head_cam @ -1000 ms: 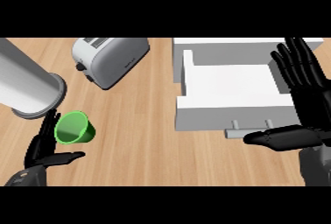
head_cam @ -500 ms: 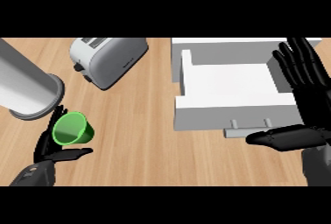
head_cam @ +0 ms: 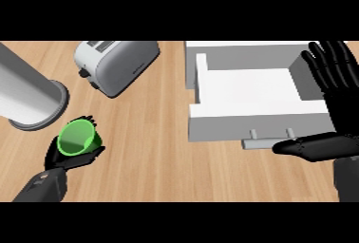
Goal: Pick up the cup, place it into the drawer and close the drawer
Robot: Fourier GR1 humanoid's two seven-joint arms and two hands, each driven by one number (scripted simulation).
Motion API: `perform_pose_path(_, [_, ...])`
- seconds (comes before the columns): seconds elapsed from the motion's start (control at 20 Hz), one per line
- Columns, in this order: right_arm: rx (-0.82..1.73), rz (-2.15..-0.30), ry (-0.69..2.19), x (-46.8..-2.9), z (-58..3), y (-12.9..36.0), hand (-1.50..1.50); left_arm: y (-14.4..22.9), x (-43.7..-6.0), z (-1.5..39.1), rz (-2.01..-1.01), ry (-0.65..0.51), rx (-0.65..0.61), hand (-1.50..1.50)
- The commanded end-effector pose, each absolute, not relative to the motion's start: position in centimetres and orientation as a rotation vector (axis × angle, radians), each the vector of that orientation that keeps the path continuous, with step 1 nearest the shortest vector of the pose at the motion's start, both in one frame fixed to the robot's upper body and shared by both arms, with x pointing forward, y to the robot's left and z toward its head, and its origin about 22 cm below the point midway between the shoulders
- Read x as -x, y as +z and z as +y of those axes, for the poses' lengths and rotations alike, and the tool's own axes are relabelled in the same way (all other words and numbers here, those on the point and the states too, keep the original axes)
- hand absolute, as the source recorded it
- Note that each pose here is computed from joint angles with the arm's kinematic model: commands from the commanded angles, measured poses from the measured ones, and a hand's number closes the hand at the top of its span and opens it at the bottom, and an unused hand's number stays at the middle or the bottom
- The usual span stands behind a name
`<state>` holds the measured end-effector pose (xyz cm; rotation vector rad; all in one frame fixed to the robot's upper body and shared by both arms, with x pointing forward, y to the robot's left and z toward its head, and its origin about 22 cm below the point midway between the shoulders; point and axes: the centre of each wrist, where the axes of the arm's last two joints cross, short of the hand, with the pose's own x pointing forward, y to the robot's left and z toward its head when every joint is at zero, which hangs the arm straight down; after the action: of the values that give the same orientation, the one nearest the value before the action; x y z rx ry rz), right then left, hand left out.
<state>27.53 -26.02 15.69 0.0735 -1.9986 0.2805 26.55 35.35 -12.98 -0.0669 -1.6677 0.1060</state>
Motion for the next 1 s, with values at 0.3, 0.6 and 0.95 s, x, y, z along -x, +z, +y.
perform_pose_path(0.3, [-0.081,-1.998,0.303,-27.2,-26.0,16.1,-1.5,-13.5,-27.2,32.5,-1.943,0.068,-0.251,1.5])
perform_pose_path(0.6, [-0.047,-1.98,0.267,-28.4,-26.5,15.3,-1.5,-13.8,-28.3,28.8,-2.005,0.235,-0.207,1.5])
perform_pose_path(0.95, [-0.051,-1.976,0.279,-26.9,-26.9,14.4,-1.5,-9.7,-33.5,25.1,-2.118,0.155,0.12,1.5])
